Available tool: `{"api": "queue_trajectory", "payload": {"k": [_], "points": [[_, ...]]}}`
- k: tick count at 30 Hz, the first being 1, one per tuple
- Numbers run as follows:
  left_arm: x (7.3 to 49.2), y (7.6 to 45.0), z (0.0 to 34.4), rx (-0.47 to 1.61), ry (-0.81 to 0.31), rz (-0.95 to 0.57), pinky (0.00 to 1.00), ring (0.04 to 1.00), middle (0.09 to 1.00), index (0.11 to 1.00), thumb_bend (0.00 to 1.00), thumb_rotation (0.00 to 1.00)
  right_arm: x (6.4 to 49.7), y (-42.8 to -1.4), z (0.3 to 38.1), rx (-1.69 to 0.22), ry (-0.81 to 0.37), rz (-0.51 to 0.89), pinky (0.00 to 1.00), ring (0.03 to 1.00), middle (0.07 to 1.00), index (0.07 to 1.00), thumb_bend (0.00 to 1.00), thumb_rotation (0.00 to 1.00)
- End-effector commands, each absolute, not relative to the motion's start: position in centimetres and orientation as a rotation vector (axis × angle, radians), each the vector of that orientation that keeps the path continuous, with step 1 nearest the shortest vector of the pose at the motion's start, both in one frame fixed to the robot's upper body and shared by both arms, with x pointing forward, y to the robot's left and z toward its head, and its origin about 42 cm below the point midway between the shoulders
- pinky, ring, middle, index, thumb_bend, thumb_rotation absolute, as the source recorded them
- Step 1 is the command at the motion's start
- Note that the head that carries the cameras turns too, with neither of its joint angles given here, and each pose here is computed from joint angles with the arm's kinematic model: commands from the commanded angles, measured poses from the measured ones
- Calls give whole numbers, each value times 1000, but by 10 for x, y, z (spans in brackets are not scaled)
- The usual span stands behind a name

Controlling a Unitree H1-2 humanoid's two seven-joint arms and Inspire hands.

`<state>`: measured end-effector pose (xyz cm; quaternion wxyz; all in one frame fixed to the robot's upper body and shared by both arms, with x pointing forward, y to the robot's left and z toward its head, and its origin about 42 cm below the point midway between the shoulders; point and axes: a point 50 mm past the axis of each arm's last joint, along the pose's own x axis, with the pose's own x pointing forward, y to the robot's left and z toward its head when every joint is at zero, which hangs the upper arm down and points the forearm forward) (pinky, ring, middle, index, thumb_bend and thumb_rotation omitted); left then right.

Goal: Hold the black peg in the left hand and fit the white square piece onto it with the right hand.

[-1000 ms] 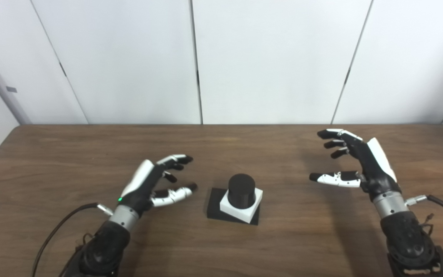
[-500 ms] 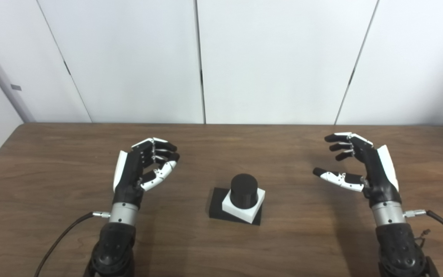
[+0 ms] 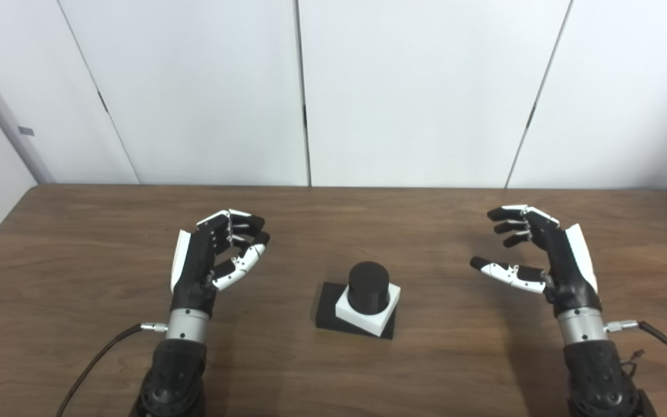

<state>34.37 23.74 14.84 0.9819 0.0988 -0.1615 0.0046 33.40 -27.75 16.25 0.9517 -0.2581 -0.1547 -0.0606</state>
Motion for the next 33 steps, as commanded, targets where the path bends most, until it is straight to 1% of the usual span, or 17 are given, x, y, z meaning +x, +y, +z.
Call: {"api": "queue_trajectory", "payload": {"k": [1, 17, 22, 33], "points": [[351, 237, 164, 221, -419, 0, 433, 592, 626, 494, 494, 82, 341, -276, 184, -516, -413, -137, 514, 629, 676, 626, 563, 0], [351, 235, 160, 221, -410, -11, 462, 586, 623, 494, 496, 79, 341, -272, 180, -521, -402, -125, 515, 631, 687, 637, 569, 0], [352, 236, 160, 232, -411, -16, 438, 556, 625, 497, 495, 78, 341, -272, 180, -522, -398, -124, 515, 631, 685, 642, 571, 2], [351, 237, 159, 231, -401, -20, 410, 533, 627, 499, 495, 78, 341, -270, 181, -526, -393, -125, 520, 639, 691, 642, 575, 0]]}}
